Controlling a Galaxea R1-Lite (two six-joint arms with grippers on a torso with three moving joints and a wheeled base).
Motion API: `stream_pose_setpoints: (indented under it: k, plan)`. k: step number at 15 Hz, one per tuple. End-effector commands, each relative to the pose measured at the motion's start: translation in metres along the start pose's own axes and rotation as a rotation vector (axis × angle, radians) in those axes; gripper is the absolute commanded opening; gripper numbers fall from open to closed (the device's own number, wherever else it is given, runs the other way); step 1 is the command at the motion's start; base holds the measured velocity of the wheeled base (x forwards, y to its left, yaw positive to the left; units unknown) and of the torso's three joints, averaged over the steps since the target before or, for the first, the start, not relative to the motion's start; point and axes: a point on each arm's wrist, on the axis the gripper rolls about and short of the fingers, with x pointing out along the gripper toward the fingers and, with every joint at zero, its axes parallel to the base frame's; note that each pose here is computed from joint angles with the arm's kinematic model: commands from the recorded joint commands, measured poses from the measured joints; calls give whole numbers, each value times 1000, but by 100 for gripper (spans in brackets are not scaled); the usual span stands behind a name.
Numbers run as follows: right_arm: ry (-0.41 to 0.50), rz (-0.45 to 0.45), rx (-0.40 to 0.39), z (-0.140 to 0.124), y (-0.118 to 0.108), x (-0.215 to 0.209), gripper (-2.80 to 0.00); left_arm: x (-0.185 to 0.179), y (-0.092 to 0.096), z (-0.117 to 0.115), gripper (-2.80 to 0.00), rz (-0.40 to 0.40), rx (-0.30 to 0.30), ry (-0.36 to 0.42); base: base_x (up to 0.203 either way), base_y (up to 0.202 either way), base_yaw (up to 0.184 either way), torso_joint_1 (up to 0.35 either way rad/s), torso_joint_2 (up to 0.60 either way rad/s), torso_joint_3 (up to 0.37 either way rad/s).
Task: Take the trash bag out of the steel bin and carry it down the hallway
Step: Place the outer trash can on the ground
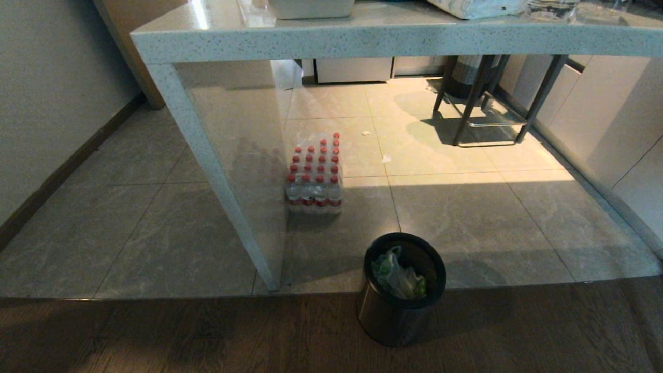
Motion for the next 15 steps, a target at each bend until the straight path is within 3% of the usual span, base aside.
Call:
stream_pose_setpoints:
  k: [1,10,12,13,15]
  plan:
    - [-42,1,2,-1,0,-3,-280,0,0,0,-280,0,0,1,0,0,0,0,0,0]
    - [-51,-1,-1,5,0,-5,-280,0,0,0,-280,0,0,2,0,0,0,0,0,0]
    - [-42,-4,4,39,-2,-15,-280,0,0,0,-280,1,0,2,0,0,0,0,0,0]
    - [-13,-2,19,70,-3,-20,-280,0,0,0,-280,0,0,2,0,0,0,0,0,0]
    - [157,1,86,128,-4,-8,-280,0,0,0,-280,0,0,1,0,0,0,0,0,0]
